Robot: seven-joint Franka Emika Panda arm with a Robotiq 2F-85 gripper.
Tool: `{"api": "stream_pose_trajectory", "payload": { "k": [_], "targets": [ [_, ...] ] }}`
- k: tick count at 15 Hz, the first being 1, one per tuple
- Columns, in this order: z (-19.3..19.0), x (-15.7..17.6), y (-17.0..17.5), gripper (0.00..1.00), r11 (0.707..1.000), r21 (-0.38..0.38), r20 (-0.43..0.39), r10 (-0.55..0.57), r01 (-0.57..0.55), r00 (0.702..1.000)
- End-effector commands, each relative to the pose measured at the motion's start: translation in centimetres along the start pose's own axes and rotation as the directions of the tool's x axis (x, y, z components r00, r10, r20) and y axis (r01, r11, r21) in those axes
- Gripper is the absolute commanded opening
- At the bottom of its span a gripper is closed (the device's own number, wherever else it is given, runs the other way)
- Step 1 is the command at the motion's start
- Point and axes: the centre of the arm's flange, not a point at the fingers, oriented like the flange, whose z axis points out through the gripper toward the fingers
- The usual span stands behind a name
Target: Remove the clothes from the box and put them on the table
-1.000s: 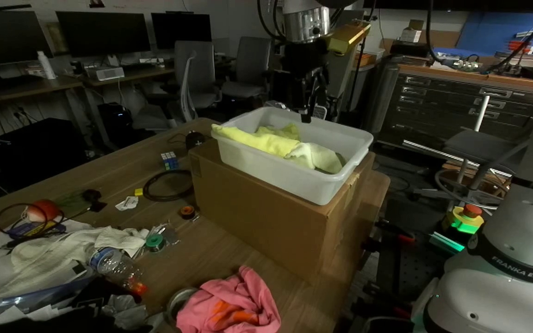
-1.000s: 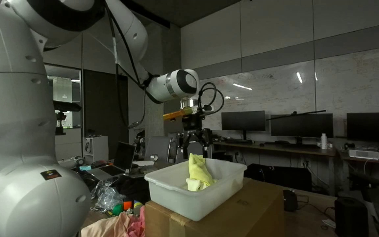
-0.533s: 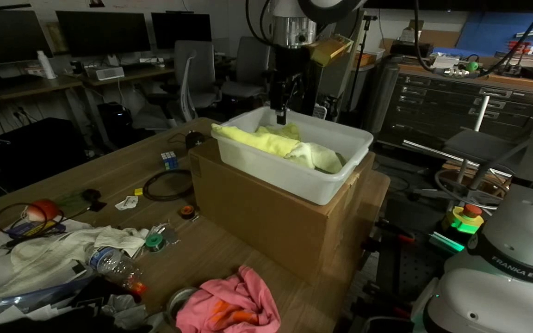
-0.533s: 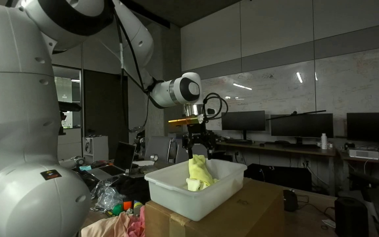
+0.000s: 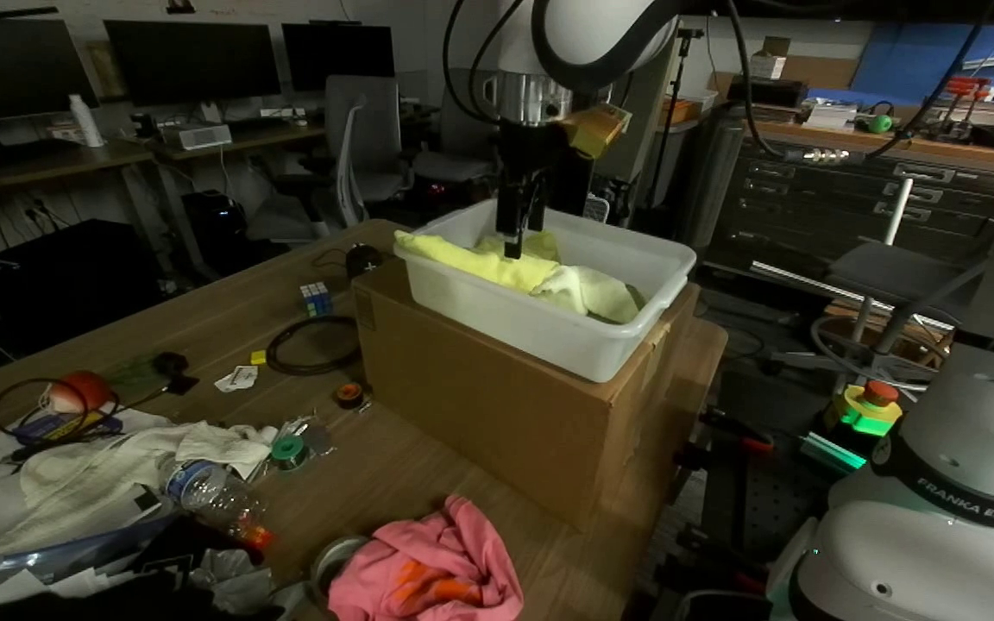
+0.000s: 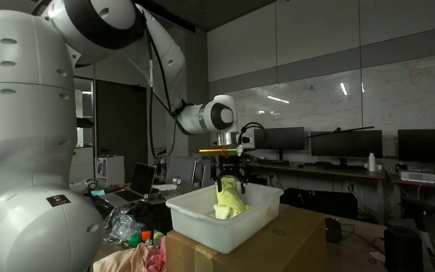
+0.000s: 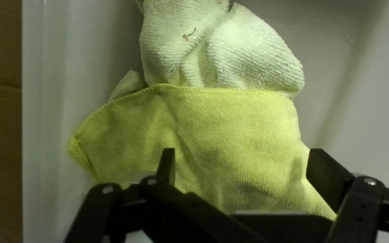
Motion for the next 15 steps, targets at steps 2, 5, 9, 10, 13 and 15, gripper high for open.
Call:
{"api": "stream_pose_trajectory", "payload": {
  "k": [2,5,9,10,13,15],
  "targets": [
    [1.8,1.0,0.7,1.0,0.987,-0.015,0.021,-0.157,0.158,0.987],
    [3.0,1.0,1.1,1.0,0.97,-0.034,0.046,-0.238,0.24,0.97],
    [4.5,0.9,1.7,1.0,0.952,-0.039,0.059,-0.302,0.305,0.951],
    [4.9,0.9,1.9,1.0,0.948,-0.029,0.056,-0.316,0.318,0.947],
    [6.2,0.8,2.2,1.0,0.936,-0.01,0.052,-0.35,0.351,0.935],
    [6.9,1.1,2.3,1.0,0.931,0.005,0.058,-0.366,0.366,0.929]
  ]
}}
